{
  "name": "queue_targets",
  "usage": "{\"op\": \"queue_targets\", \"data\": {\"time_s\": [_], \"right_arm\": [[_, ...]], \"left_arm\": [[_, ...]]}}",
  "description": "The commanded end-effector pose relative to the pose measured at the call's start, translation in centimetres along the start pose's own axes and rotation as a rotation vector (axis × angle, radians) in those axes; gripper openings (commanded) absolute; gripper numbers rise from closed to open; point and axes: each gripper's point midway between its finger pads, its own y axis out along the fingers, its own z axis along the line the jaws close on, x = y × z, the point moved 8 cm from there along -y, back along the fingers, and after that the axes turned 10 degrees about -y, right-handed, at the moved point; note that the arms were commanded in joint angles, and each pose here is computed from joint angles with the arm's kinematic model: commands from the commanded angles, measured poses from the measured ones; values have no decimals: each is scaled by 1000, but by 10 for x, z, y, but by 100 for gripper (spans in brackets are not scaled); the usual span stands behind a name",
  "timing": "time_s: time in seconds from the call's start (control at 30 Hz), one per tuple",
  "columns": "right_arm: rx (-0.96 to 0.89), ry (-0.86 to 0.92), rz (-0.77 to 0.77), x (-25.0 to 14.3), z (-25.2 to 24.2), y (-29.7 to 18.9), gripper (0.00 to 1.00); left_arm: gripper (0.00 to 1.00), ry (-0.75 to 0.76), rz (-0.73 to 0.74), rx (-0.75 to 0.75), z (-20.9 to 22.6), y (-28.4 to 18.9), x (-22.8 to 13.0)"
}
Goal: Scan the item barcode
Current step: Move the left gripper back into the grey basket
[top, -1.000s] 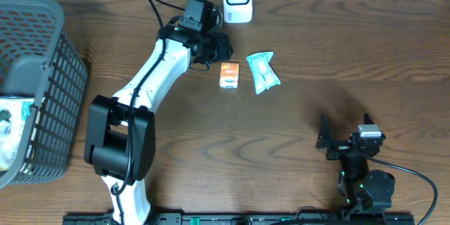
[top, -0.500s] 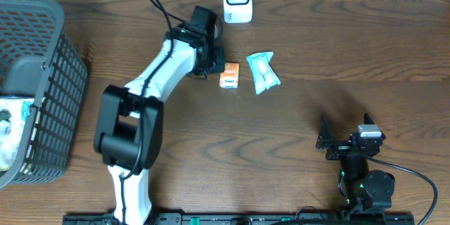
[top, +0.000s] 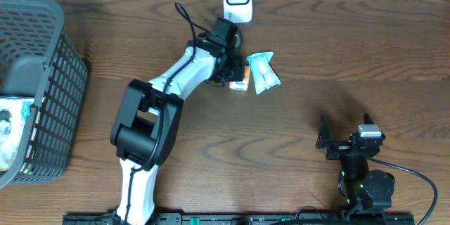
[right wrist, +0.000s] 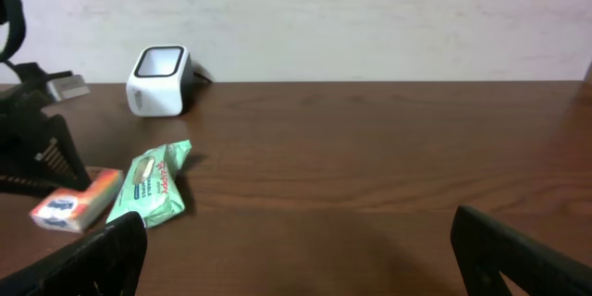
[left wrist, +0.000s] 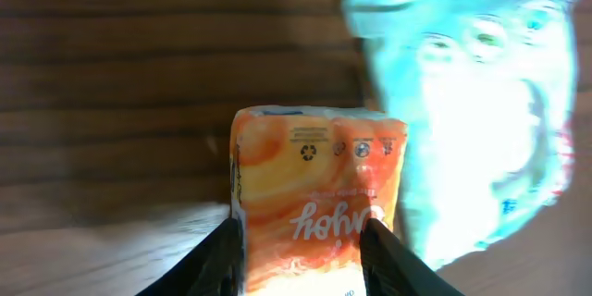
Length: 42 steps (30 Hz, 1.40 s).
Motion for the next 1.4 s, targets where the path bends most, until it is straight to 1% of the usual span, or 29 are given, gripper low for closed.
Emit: {"op": "queue_targets", "data": {"time_s": [0.0,0.2,0.33,0.47,0.57,0.63,0.73,0.8,0.87,0.93,1.0,1.03,1.07,1.17,1.2,1.23,1.37], "right_arm": [[-6,7,5,-1,-1,0,99],[-6,7,5,-1,-1,0,99],[-6,7,5,-1,-1,0,99],[-6,7,5,-1,-1,0,99],[-6,7,5,-1,-1,0,99],[-6,7,5,-1,-1,0,99],[-6,7,5,-1,-1,0,99],[-6,7,5,-1,-1,0,99],[-6,7,5,-1,-1,0,99],[-6,7,5,-1,-1,0,99],[-6,7,5,-1,-1,0,99],[-6,7,5,-1,-1,0,99],[-6,7,5,-1,-1,0,99],[-6,7,5,-1,-1,0,99],[-6,7,5,-1,-1,0,99],[-6,7,5,-1,-1,0,99],[-6,7,5,-1,-1,0,99]], "left_arm": [[41,-7,21,-12,-4,8,-6],[41,5,8,-79,-18,-4,4],[41,31,-68,-114,-24,-34,22],[41,73,-173,-136,-19,-88,43],[42,135,-270,-141,-11,-140,55],[43,157,-350,-145,-3,-177,60],[47,122,-516,-128,17,-243,67],[49,90,-642,-71,36,-287,67],[55,74,-769,19,59,-329,64],[57,51,-894,162,88,-370,59],[57,10,-988,320,118,-403,51],[57,-26,-1026,412,134,-419,47],[57,-96,-1066,527,154,-436,39],[58,-295,-1114,780,203,-468,19],[61,-350,-1109,822,217,-472,13],[64,-400,-1100,841,230,-474,8],[65,-649,-1058,850,281,-463,-12]]}}
